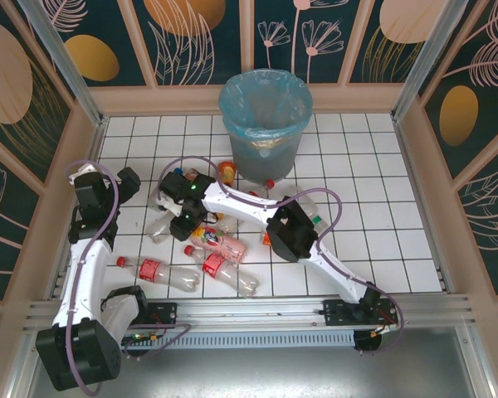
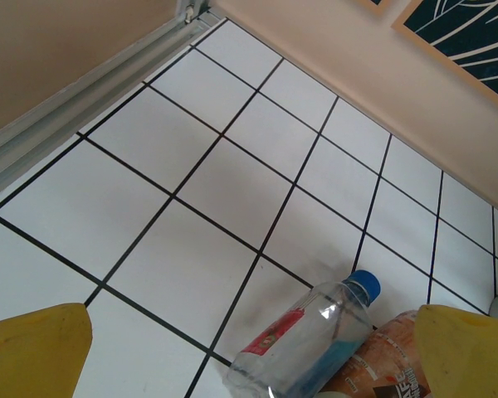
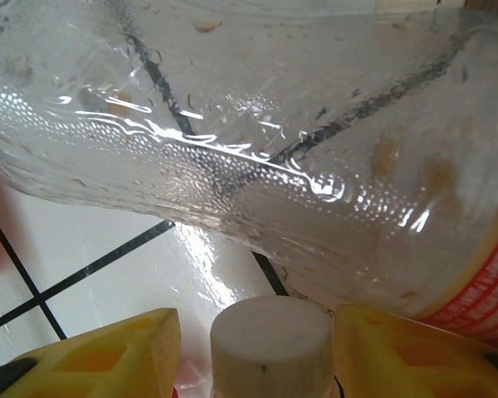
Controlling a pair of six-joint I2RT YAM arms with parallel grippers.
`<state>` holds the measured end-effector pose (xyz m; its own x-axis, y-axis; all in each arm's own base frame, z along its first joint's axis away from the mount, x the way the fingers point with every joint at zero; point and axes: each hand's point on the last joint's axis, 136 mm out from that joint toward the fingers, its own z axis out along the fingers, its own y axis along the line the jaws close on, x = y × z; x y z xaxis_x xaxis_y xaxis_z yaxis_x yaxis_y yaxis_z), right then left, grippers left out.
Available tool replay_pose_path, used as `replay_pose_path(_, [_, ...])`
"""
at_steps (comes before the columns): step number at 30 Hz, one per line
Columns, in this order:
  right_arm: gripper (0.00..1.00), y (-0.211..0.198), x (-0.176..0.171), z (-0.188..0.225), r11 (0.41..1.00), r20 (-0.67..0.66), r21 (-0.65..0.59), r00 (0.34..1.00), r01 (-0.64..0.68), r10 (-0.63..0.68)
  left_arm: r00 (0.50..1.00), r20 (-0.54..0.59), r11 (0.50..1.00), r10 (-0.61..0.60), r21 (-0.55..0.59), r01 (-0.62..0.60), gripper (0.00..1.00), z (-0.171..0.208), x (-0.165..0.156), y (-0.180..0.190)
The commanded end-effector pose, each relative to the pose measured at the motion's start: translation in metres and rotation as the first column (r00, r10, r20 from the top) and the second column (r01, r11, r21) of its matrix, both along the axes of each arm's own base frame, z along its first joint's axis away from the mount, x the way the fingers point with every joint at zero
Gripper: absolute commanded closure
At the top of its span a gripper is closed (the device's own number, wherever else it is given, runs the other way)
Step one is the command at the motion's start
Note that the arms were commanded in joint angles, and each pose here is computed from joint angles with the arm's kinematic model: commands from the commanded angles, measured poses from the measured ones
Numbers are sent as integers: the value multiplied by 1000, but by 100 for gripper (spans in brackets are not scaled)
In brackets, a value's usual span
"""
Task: Put the plastic bottles in the bin
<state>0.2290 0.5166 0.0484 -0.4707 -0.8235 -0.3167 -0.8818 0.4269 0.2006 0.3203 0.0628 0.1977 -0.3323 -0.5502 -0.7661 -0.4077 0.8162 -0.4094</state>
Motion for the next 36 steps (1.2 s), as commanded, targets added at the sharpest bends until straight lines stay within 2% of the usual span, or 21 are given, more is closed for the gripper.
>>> replay_pose_path(1, [50, 2, 0, -5, 1000, 21, -16, 1000, -22, 23, 1000, 17, 1000, 10, 23, -10, 1, 3, 1, 5])
replay_pose_path(12, [70, 6, 4, 28, 999, 63, 32, 998, -22, 20, 1000, 25, 999, 15, 30, -16, 1, 6, 1, 6])
replay_pose_path(21, [80, 2, 8, 75, 995, 130, 92, 991, -26, 14, 998, 70, 1000, -6, 6, 5, 1, 18, 2, 0])
replay_pose_path(27, [82, 5, 7, 126, 974, 174, 224, 985, -46, 7, 989, 135, 999, -53, 1, 53, 1, 49, 5, -9])
replay_pose_path(32, [83, -4, 15, 177, 950, 222, 307, 975, -52, -18, 974, 209, 996, -88, 19, 86, 2, 90, 5, -14])
replay_pose_path(36, [83, -24, 30, 241, 911, 280, 410, 957, -51, -72, 947, 299, 993, -116, 34, 111, 3, 134, 9, -18])
